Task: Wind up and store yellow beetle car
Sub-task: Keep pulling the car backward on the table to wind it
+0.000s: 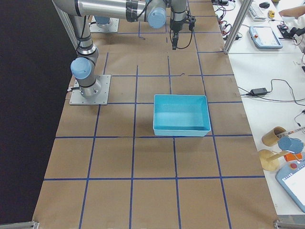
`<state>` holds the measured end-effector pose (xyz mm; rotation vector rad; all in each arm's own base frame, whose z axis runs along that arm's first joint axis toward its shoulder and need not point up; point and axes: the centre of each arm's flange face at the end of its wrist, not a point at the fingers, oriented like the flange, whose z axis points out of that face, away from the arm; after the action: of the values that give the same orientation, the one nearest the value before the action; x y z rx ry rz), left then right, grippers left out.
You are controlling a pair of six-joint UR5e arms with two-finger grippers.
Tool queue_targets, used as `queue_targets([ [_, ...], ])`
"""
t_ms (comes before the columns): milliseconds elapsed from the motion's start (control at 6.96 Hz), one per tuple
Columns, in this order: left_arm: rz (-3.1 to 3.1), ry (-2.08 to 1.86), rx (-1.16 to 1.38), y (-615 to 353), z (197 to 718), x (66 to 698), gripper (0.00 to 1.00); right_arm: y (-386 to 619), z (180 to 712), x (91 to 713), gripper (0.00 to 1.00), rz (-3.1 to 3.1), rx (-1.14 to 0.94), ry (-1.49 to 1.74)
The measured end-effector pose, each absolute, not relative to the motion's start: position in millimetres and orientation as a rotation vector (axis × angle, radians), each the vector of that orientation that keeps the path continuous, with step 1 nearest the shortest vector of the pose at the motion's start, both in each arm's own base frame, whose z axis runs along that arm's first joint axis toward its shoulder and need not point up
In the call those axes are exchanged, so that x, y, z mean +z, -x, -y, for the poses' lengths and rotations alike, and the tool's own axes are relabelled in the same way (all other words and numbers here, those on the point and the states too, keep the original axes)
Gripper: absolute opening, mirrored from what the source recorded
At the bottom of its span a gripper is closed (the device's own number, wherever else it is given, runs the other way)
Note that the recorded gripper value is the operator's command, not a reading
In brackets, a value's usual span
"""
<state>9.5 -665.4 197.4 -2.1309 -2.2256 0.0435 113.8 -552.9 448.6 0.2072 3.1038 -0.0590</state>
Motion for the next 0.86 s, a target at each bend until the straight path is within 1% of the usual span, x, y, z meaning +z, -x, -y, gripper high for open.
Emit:
queue_targets([
  [862, 2.226, 2.146, 0.028, -30.5, 664.8, 197.6, 0.00, -113.9, 553.3, 449.1, 1.00, -3.102, -0.067, -0.208],
])
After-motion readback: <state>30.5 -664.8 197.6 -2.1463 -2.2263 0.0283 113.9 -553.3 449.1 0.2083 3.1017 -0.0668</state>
